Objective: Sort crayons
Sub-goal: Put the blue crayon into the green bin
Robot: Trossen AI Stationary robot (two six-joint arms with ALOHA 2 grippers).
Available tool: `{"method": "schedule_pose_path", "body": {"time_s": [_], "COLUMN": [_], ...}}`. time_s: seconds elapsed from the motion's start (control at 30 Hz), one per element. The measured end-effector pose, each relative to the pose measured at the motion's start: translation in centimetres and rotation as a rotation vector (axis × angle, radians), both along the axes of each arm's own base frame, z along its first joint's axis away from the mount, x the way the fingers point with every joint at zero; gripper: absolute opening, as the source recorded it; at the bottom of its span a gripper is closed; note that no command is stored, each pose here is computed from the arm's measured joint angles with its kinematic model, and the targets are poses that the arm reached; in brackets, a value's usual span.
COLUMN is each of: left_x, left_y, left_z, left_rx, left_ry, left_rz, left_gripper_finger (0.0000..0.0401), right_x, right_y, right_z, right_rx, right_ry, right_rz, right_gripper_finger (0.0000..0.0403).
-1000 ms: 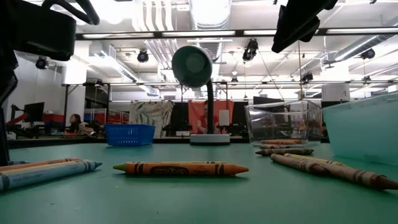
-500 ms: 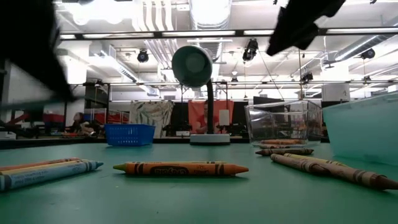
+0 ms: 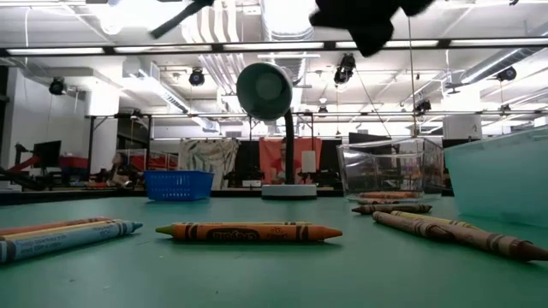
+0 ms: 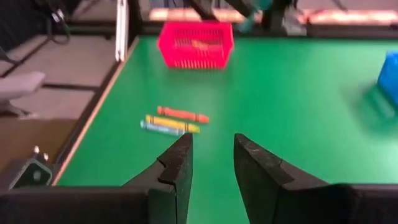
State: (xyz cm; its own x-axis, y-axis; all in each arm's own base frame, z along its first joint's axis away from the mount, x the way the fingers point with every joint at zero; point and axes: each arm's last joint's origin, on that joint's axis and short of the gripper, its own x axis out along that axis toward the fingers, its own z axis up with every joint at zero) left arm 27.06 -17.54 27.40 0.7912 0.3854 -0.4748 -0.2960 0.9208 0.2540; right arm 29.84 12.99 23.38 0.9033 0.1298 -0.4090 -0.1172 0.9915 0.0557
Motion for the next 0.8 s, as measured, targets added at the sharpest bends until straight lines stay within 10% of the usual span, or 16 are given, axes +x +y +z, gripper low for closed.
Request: {"method": "schedule_pose_path", "body": {"time_s": [0.5, 0.8], "left_x": [-2.1, -1.9], "left_y": [6.0, 7.5], "left_z": [-2.2, -3.0], "left_rx": [-0.128, -0.090], "left_ry": [-0.712, -0.755], "left_rz": [-0.388, -0.381], "left_gripper_finger": [0.0000, 0.0000], "right_x": [1.3, 4.1], "right_y": [-0.5, -2.2], "right_z": [1.1, 0.6], "right_rx": [-0.097, -0.102], "right_ry": [-0.320, -0.447], "right_rz": [-0.065, -0.137], "right_gripper_finger": [0.0105, 0.0105]}}
